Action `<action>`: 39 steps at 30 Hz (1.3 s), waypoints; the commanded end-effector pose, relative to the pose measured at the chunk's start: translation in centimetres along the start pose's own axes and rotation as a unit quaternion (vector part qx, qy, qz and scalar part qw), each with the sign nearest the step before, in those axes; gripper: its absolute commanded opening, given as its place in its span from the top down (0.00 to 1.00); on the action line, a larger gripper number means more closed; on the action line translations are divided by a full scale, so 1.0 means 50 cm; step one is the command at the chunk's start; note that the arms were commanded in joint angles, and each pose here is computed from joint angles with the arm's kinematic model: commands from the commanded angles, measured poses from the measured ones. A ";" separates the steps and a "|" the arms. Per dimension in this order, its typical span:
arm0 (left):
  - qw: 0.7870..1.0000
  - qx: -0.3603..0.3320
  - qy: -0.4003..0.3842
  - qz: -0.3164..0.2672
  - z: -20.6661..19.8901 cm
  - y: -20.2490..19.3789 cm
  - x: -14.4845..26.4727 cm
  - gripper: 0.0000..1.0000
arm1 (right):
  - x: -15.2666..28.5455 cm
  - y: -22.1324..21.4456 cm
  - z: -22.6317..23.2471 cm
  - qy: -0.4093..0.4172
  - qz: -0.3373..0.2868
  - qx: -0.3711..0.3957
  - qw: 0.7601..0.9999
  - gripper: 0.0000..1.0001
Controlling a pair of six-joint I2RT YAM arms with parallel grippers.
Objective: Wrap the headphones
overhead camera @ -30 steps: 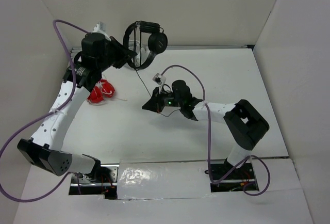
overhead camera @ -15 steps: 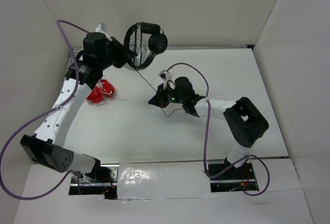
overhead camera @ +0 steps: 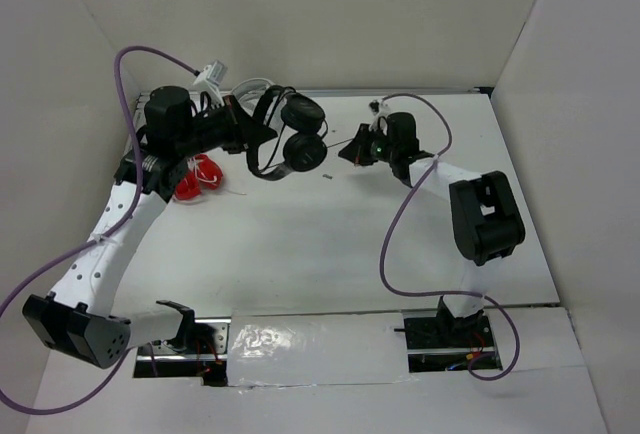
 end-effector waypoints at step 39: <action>0.824 0.000 0.561 0.086 0.313 -0.202 -0.257 1.00 | 0.294 0.397 0.118 -0.202 -0.118 0.111 0.966 1.00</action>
Point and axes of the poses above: each gripper's point midway between its finger pads, its own x axis back along the fingers, its own z axis along the line the jaws close on, y = z × x, the point moved 8 cm from there along x, back along the fingers, and after that the axes turned 12 degrees about x, right-handed, at the moved point
